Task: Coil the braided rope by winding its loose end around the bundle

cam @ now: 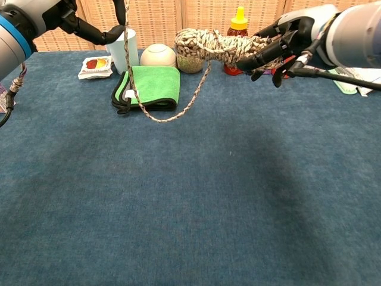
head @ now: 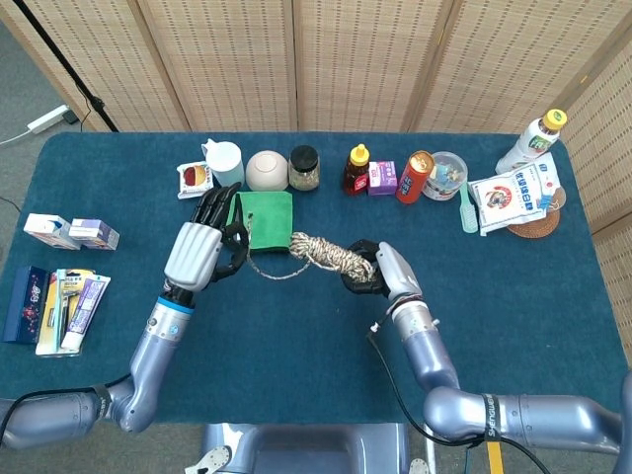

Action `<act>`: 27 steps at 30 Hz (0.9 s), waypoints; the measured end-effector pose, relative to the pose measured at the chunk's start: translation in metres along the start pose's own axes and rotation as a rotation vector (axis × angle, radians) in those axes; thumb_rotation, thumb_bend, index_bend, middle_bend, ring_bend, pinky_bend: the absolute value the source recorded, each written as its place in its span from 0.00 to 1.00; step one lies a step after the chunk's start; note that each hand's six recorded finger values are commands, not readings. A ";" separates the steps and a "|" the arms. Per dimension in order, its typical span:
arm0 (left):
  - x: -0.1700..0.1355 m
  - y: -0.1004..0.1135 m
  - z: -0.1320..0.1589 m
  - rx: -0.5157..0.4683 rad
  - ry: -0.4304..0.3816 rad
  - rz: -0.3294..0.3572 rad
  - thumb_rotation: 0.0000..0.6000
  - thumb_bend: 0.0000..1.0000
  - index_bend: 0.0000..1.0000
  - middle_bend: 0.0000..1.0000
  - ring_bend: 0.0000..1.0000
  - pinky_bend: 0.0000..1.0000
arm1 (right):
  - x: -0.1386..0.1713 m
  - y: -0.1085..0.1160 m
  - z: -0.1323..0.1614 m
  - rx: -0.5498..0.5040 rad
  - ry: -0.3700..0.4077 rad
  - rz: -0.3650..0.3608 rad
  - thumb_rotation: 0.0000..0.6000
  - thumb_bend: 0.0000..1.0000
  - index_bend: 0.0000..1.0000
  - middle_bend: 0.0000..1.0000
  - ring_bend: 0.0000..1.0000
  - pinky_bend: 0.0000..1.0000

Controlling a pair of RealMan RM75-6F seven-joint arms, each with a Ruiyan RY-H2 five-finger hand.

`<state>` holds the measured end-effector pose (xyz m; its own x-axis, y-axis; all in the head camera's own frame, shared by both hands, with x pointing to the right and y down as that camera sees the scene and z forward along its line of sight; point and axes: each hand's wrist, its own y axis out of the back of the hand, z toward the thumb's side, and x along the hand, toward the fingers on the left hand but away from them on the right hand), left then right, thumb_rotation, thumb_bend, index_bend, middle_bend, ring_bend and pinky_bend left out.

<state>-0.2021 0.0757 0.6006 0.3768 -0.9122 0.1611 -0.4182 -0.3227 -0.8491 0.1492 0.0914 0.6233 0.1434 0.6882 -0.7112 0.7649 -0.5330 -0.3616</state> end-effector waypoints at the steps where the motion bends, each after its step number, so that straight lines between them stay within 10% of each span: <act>1: -0.001 0.001 0.002 -0.007 -0.005 -0.001 1.00 0.42 0.67 0.00 0.00 0.00 | -0.003 -0.001 0.000 0.008 -0.005 -0.010 1.00 1.00 0.68 0.62 0.46 0.67; 27: -0.009 0.037 0.115 -0.254 -0.128 0.007 1.00 0.42 0.67 0.00 0.00 0.00 | -0.032 -0.025 -0.017 0.148 -0.101 -0.073 1.00 1.00 0.68 0.62 0.46 0.67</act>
<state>-0.1258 0.1010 0.5099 0.4681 -0.8803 0.0771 -0.6084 -0.3843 -0.6944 0.1357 0.0911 0.6653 0.0214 0.6790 -0.7339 0.6694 -0.5550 -0.4939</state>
